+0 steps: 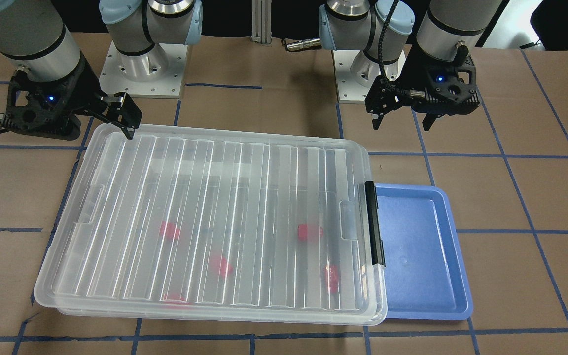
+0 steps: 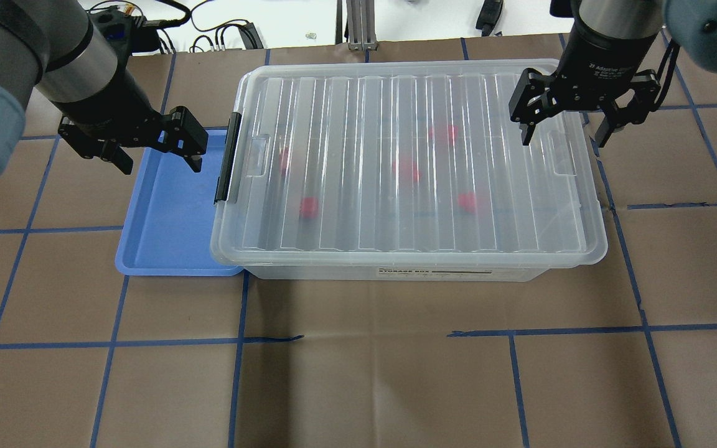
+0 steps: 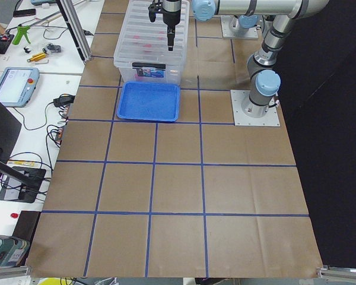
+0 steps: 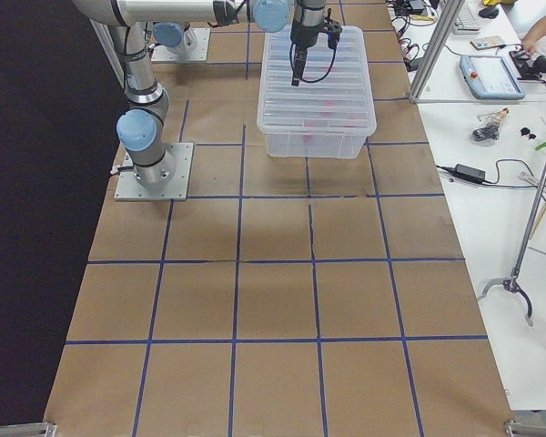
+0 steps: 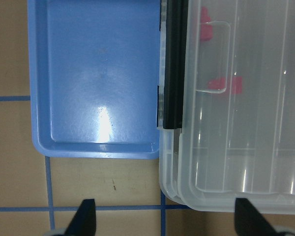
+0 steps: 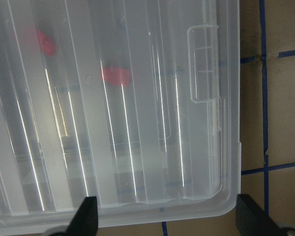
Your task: Place red block in blue tray from box
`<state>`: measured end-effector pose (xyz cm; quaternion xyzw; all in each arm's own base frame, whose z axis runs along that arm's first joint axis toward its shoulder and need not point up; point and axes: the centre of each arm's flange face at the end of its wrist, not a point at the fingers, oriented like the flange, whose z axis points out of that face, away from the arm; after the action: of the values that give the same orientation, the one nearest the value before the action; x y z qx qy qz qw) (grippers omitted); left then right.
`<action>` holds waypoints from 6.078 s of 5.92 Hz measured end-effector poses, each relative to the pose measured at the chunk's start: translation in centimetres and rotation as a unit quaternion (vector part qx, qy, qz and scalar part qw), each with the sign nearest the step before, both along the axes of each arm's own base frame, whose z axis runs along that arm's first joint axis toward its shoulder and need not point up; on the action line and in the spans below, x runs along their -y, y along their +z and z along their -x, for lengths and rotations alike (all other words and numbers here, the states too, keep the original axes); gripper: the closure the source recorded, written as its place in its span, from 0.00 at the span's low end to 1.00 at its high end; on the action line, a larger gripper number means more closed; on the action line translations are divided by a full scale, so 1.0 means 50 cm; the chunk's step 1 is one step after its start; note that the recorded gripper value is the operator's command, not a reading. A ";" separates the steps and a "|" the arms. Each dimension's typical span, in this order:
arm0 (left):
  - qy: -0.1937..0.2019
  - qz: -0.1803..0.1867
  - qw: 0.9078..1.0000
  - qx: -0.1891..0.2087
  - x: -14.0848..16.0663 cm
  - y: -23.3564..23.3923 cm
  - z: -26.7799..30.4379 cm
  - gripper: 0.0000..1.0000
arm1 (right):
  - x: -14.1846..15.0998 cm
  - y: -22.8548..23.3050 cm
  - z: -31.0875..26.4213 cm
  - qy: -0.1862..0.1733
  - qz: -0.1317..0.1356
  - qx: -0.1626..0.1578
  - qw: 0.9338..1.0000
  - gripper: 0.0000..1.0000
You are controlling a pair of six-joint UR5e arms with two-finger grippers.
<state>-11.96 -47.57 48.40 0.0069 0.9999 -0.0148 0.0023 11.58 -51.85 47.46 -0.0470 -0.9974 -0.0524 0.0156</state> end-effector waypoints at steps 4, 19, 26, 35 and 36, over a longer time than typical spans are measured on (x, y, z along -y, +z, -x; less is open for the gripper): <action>0.000 0.000 1.000 0.000 0.000 0.000 -0.001 0.02 | 0.023 -0.179 0.208 -0.020 0.016 0.004 1.000 0.00; -0.599 -0.003 0.801 0.015 0.093 -0.088 0.016 0.03 | 0.004 -0.244 0.534 0.066 0.040 -0.006 0.997 0.00; -0.688 -0.009 0.726 0.008 0.171 -0.360 0.248 0.04 | 0.018 -0.043 0.597 0.044 0.058 -0.062 0.995 0.00; -0.686 -0.031 0.727 -0.004 0.220 -0.573 0.259 0.97 | -0.005 0.068 -0.007 -0.022 0.053 0.023 0.998 0.00; -0.684 -0.027 0.729 0.000 0.218 -0.553 0.260 0.97 | -0.006 0.067 -0.010 -0.020 0.053 0.024 0.998 0.00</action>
<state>-24.96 -58.46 20.73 0.6894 0.7242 0.0147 -0.0090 12.05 -51.57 50.83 -0.0661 -0.9977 -0.0012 -0.0115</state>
